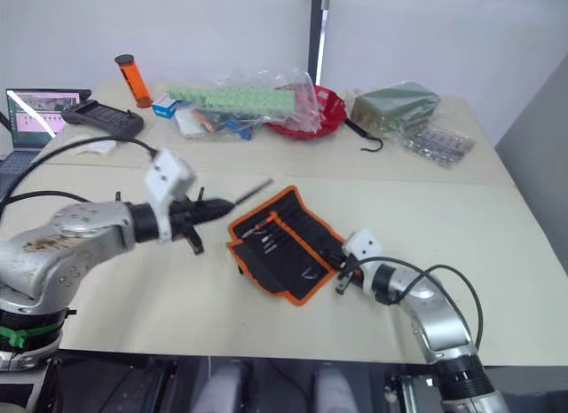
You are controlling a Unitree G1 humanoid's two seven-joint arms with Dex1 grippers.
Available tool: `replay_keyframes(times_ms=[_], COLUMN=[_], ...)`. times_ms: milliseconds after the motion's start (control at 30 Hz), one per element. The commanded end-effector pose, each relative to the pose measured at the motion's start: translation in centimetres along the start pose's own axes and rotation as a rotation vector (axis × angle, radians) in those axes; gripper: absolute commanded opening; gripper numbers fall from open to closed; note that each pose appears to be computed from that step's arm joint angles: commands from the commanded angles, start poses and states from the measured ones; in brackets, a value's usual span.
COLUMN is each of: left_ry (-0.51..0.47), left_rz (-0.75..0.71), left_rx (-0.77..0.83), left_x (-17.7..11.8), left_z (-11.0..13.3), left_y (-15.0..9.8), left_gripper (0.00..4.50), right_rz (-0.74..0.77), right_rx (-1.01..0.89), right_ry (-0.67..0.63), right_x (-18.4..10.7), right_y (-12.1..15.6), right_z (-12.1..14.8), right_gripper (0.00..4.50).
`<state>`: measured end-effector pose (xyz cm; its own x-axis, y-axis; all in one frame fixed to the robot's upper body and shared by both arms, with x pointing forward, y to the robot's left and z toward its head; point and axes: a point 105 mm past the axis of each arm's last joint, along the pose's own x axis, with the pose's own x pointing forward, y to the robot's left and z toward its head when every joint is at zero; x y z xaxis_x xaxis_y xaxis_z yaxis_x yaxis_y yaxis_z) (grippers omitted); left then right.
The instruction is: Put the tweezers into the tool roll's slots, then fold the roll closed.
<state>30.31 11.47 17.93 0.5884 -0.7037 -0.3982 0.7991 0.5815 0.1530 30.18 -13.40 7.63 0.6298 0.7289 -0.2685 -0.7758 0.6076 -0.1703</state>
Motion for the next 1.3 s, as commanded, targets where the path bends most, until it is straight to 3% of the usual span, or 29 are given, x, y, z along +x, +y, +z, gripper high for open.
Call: replay_keyframes(times_ms=[33, 233, 433, 633, 1300], left_ry=[0.091, 0.110, 0.241, 0.284, 0.227], left_rz=[-0.043, -0.089, -0.109, -0.099, 0.017], left_rx=[-0.001, -0.107, -0.141, -0.157, -0.099], left_x=[1.0, 2.4, 3.0, 3.4, 6.9], left_z=[-0.1, -0.1, -2.2, -3.0, -2.7], left_y=[-1.2, -1.7, -2.8, -3.7, -3.0], left_gripper=[0.02, 0.02, 0.02, 0.02, 0.02], right_rz=[-0.009, -0.006, -0.020, -0.026, -0.005], right_rx=[0.029, 0.028, 0.028, 0.029, 0.028], right_ry=[0.028, -0.018, 0.011, 0.017, 0.024], right_x=[-0.3, -0.1, 0.1, 0.2, 0.7], right_y=[0.4, 1.1, 1.1, 1.0, 1.3], right_z=[-0.9, 0.0, -0.7, -0.9, -1.0], right_gripper=[0.00, 0.00, 0.00, 0.00, 0.00])
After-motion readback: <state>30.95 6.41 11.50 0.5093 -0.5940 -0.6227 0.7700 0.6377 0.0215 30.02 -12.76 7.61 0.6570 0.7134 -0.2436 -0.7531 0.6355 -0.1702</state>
